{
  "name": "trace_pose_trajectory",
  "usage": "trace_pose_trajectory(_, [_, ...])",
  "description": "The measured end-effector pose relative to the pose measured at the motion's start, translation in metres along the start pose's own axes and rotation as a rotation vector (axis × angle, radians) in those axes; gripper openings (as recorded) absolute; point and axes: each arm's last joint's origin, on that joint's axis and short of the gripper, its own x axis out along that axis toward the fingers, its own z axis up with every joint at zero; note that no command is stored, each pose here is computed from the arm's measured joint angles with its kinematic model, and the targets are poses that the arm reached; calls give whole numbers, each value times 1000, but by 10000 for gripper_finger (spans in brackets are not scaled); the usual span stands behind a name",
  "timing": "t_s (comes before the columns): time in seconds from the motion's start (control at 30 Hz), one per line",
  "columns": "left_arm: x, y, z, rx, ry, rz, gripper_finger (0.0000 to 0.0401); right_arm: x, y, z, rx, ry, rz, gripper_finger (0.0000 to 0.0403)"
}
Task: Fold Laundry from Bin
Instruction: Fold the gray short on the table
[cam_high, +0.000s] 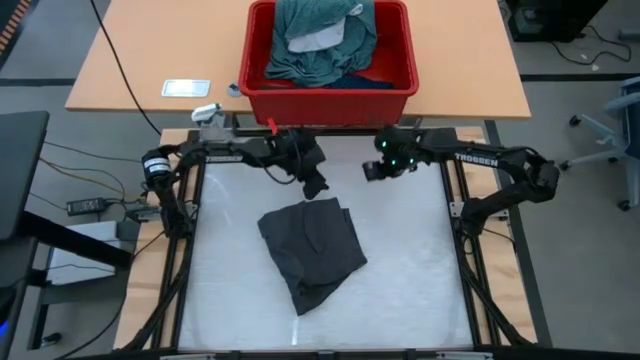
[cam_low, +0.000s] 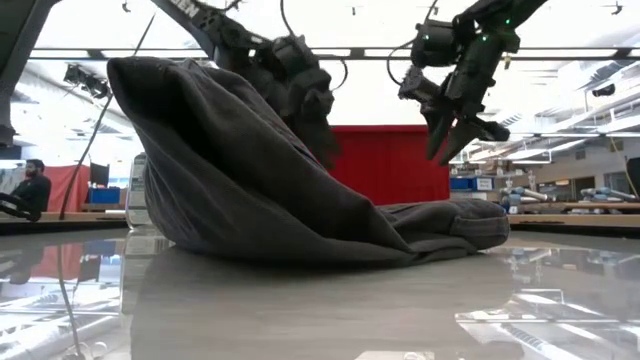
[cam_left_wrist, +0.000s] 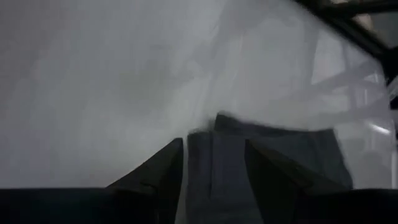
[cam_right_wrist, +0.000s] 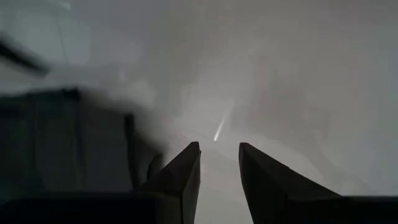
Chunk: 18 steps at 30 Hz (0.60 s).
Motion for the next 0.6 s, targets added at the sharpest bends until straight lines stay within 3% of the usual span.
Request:
trace_pose_trajectory(0.17, [32,-5,-19,14,49,-63,183,5,16,-22,-90,8,-6,121])
trace_pose_trajectory(0.4, [69,-6,-44,10,151,11,174,18,30,-55,-127,20,0,121])
trace_pose_trajectory(0.5, [76,-7,-49,-42,161,50,128,24,32,-69,-140,33,2,120])
trace_pose_trajectory(0.6, [77,-8,-49,-84,157,59,49,31,30,-81,-169,58,7,115])
